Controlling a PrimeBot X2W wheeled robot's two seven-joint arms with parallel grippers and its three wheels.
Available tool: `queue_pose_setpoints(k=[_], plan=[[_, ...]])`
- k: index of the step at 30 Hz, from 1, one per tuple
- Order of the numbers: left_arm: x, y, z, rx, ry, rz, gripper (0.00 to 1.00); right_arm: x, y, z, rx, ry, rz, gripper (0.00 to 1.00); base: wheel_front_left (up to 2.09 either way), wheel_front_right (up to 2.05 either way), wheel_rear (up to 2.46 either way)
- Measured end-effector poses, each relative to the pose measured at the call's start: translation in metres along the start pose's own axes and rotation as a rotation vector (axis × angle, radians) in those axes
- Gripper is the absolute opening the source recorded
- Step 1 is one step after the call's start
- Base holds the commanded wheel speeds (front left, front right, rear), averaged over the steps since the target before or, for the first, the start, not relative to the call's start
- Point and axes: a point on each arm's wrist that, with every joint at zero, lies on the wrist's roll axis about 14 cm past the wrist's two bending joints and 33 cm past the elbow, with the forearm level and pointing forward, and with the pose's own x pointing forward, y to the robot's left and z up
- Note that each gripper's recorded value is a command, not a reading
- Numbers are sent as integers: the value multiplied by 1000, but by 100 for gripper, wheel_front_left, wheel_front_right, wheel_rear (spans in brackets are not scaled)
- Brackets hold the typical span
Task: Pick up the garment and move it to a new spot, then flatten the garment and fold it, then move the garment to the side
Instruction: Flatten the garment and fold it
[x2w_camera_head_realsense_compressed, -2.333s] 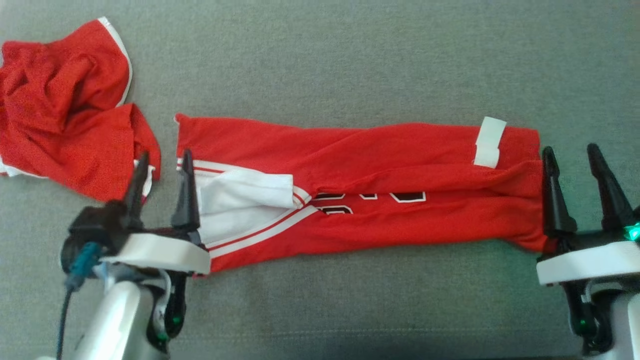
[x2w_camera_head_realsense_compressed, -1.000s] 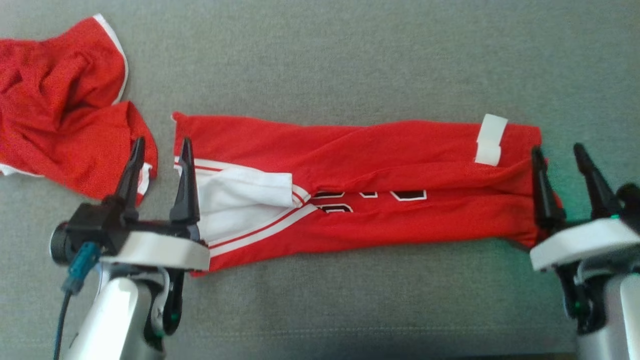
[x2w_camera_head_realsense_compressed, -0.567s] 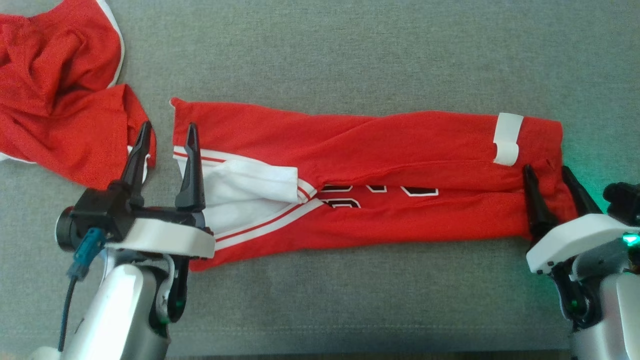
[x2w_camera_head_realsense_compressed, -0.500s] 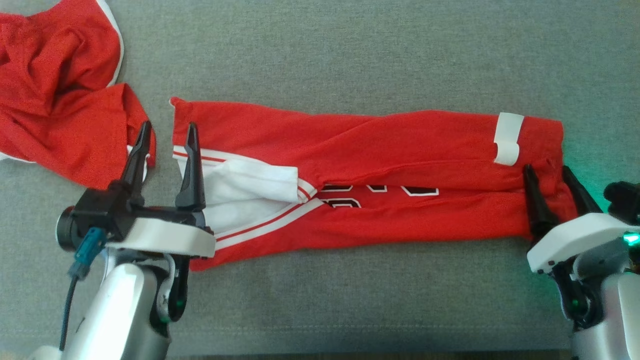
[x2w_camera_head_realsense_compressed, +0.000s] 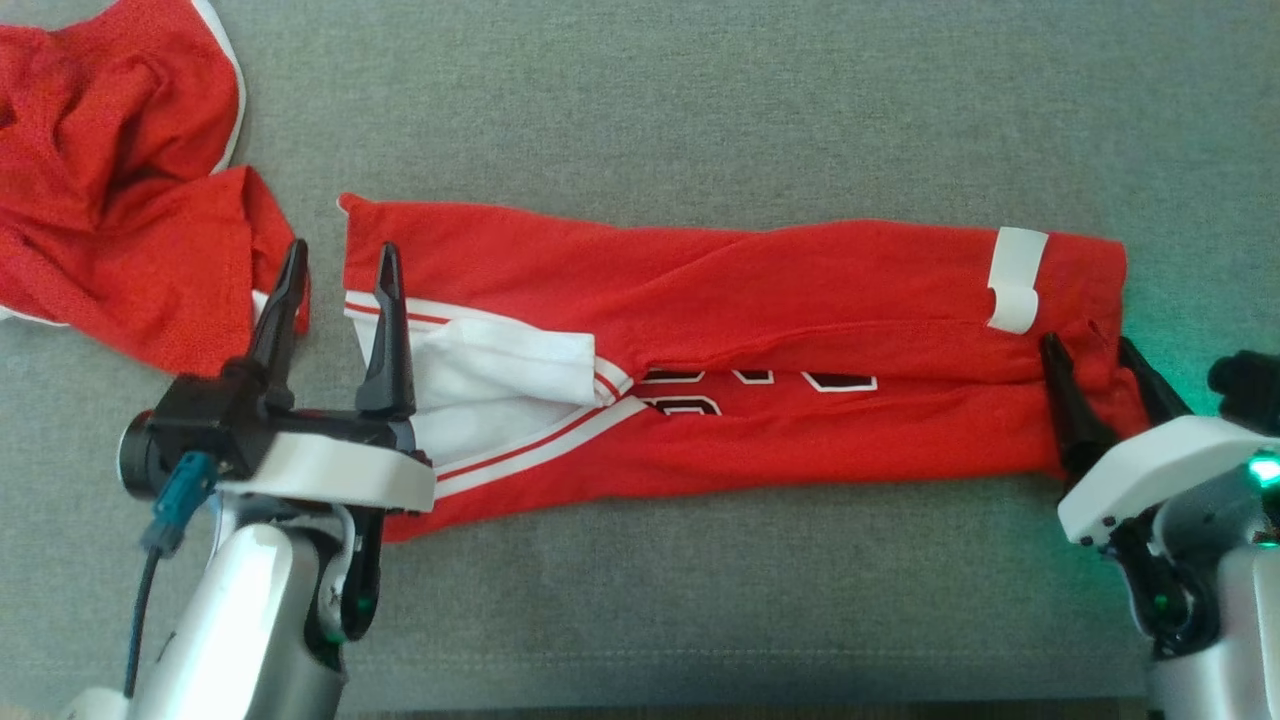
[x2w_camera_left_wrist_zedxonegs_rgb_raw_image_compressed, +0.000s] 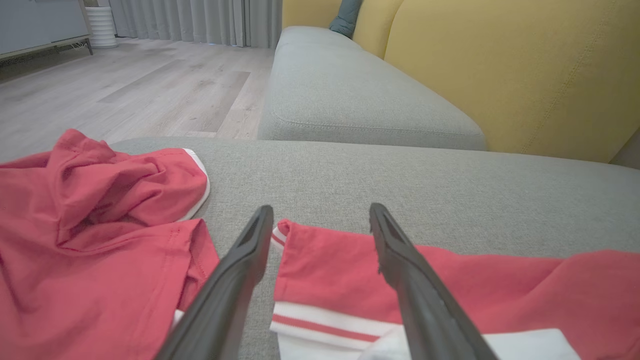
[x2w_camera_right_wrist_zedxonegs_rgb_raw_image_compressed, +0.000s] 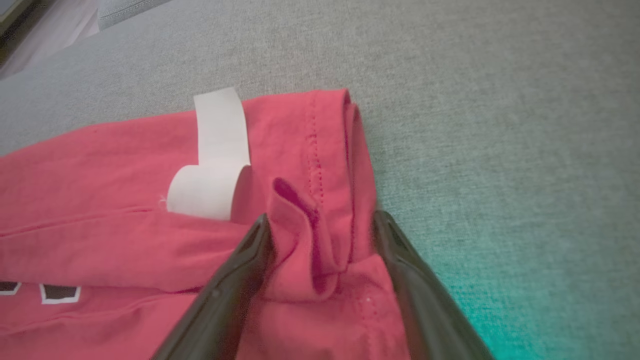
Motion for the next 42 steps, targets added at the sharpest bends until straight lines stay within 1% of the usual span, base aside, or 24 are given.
queue_pose_setpoints(k=[1, 2, 3, 4, 8, 11, 18, 21, 24, 27, 30, 32, 35, 38, 39, 42], plan=[[0, 0, 0, 0, 0, 0, 100, 0, 0, -1, 7, 10, 1, 100, 0, 0, 0], [0, 0, 0, 0, 1, 0, 100, 0, -1, -1, 11, 16, 1, 84, 0, 0, 0], [0, 0, 0, -1, 1, 0, 100, 0, -1, -2, 16, 27, 1, 28, 0, 0, 0], [0, 0, 0, -1, 1, 0, 100, 0, -1, -1, 20, 32, 0, 0, 0, 0, 0], [0, -1, 1, 4, -3, 0, 100, -1, -5, 1, 42, 43, -6, 0, 0, 0, 0], [-1, 0, 4, 5, -13, 2, 100, -5, -9, 7, 54, 25, -15, 0, 0, 0, 0], [-1, 0, 16, 5, -44, 6, 100, -29, -45, 27, 85, -48, -110, 0, 0, 0, 0], [-2, 0, 23, 5, -60, 5, 100, -43, -67, 48, 68, -103, -164, 0, 0, 0, 0], [-4, -2, 28, 2, -73, 2, 100, -54, -68, 70, 40, -167, -167, 0, 0, 0, 0], [-10, -4, 30, 2, -75, 0, 100, -64, -47, 94, -7, -233, -114, 0, 0, 0, 0], [-17, -7, 29, 4, -70, -4, 100, -72, -5, 111, -56, -280, -5, 0, 0, 0, 0], [-20, -9, 32, 4, -76, -10, 100, -76, 27, 113, -72, -289, 80, 0, 0, 0, 0], [-22, -11, 37, 5, -89, -15, 100, -78, 71, 106, -84, -271, 208, 0, 0, 0, 0], [-23, -11, 39, 7, -94, -15, 100, -76, 117, 89, -71, -226, 355, 0, 0, 0, 0], [-23, -11, 39, 7, -94, -15, 100, -76, 117, 89, -71, -226, 355, 0, 0, 0, 0], [-25, -10, 39, 8, -92, -14, 100, -71, 156, 66, -51, -164, 483, 0, 0, 0, 0]])
